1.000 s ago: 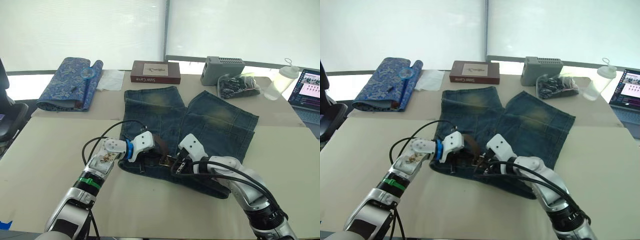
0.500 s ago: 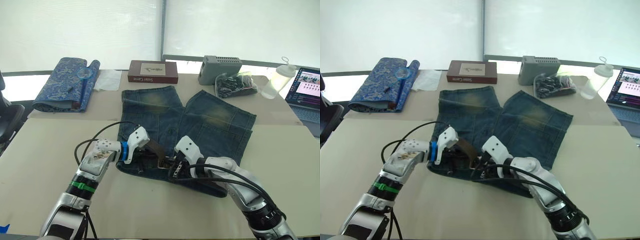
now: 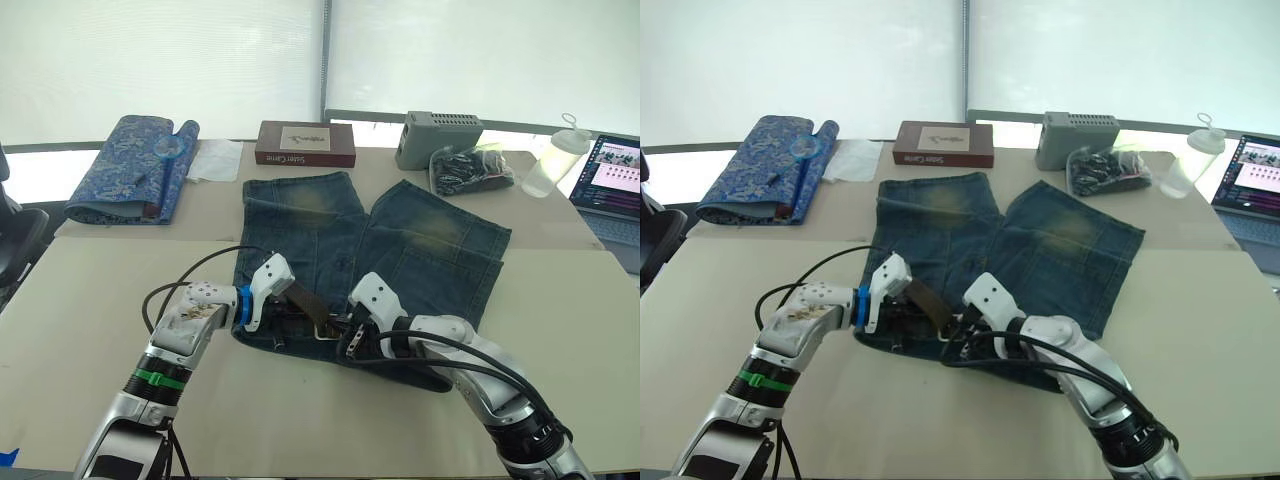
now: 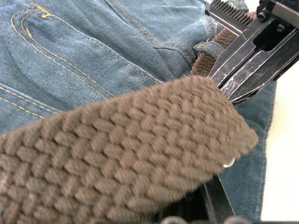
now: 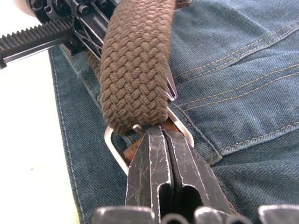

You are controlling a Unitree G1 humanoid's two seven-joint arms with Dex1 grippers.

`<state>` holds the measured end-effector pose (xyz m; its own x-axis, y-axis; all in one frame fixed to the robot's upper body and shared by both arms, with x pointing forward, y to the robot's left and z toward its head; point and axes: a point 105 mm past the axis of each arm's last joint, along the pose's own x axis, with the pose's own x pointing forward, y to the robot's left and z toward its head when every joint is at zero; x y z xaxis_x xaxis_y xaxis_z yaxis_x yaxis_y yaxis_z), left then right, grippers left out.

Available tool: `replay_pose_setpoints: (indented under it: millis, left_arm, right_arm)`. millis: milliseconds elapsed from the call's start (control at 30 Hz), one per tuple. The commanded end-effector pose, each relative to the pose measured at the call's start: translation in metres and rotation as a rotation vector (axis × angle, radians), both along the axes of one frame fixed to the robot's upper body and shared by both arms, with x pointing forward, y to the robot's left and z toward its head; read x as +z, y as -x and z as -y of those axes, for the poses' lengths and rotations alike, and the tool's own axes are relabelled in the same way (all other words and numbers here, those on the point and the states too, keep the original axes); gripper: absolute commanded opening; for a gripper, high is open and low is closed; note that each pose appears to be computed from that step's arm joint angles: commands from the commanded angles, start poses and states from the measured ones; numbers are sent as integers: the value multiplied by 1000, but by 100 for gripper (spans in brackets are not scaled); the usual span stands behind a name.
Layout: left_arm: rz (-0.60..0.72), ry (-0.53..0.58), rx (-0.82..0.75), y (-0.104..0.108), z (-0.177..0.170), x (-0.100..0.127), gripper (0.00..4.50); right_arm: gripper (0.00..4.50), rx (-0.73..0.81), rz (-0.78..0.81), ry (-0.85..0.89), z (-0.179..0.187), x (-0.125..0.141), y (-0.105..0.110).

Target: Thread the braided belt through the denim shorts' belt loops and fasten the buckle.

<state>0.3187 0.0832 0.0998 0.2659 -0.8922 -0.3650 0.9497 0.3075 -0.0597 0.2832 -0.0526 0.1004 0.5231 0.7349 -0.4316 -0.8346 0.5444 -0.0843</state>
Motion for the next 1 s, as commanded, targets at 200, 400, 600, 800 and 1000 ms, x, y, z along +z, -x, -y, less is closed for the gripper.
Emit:
replay_pose_setpoints:
  millis: [200, 400, 600, 800, 1000]
  left_arm:
    - [102, -8, -1, -19, 5, 14, 3]
    - [119, -3, -3, -21, 5, 17, 3]
    - [61, 55, 9, -20, -1, 29, 143]
    - [32, 27, -31, -10, -18, 33, 220]
    - [12, 100, -2, -10, -14, 43, 220]
  right_arm:
    - [0, 19, -47, 38, 4, -14, 5]
    - [0, 13, -42, 37, 1, -16, 2]
    - [0, 11, -36, 42, -1, -17, -3]
    - [0, 18, -40, 49, -4, -20, -5]
    - [0, 21, -47, 54, -5, -24, -6]
